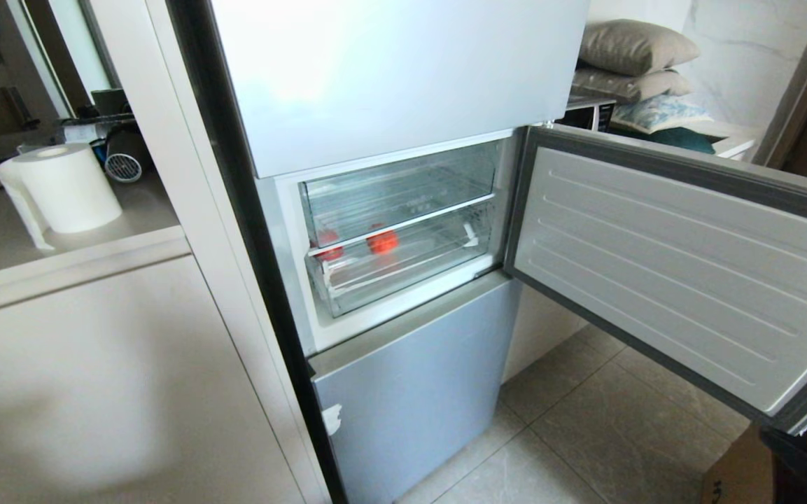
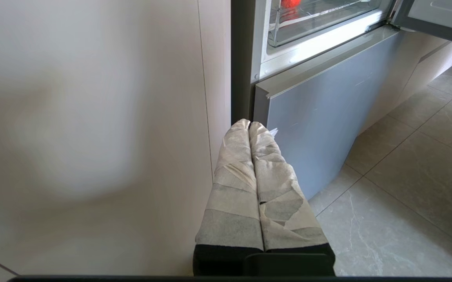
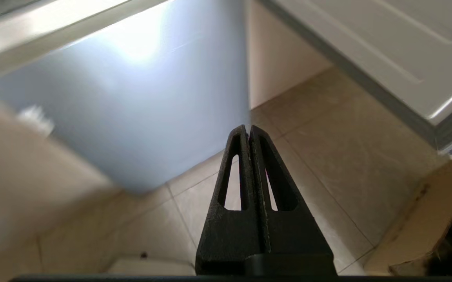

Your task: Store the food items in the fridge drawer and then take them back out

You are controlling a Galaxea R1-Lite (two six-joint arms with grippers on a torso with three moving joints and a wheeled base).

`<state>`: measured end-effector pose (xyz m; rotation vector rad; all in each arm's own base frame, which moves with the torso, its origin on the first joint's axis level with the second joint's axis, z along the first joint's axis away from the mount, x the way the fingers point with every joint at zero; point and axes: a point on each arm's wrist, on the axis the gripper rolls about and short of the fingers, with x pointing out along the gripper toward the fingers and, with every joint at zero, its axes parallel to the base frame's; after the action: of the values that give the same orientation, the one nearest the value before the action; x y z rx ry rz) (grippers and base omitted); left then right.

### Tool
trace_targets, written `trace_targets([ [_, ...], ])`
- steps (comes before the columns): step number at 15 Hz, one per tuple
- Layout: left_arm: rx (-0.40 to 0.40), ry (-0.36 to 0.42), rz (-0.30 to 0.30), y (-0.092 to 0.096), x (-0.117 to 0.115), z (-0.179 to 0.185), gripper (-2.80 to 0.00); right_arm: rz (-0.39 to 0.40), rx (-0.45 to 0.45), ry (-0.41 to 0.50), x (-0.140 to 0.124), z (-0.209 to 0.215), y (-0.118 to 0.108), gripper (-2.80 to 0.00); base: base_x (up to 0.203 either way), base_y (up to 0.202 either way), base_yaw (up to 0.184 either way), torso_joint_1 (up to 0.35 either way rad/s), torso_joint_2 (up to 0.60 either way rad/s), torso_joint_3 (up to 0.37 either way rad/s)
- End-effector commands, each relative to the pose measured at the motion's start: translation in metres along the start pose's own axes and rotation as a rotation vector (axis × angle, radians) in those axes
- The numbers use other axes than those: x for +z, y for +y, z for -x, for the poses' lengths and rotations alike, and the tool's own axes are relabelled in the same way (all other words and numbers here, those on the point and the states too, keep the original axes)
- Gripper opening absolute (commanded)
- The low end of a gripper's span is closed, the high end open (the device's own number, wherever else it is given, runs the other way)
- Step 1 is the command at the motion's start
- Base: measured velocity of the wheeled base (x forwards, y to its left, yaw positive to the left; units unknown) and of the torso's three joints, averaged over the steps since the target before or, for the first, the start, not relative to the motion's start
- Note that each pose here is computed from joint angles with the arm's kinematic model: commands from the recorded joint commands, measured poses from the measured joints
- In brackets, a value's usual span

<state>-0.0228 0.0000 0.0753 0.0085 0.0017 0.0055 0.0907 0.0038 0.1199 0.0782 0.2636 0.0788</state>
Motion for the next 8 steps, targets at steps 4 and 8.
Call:
trace_targets([
  [4,0.001,0.001,-0.001,0.0,0.0,0.0,-2.8,0.131,-0.007,-0.144,-0.054,0.092,0.002,-2.8,0.0,0.0,0.0,0.0,0.0,0.0],
  [8,0.001,0.001,-0.001,0.0,0.0,0.0,-2.8,0.212,-0.043,-0.134,-0.075,0.105,0.001,-2.8,0.0,0.0,0.0,0.0,0.0,0.0],
])
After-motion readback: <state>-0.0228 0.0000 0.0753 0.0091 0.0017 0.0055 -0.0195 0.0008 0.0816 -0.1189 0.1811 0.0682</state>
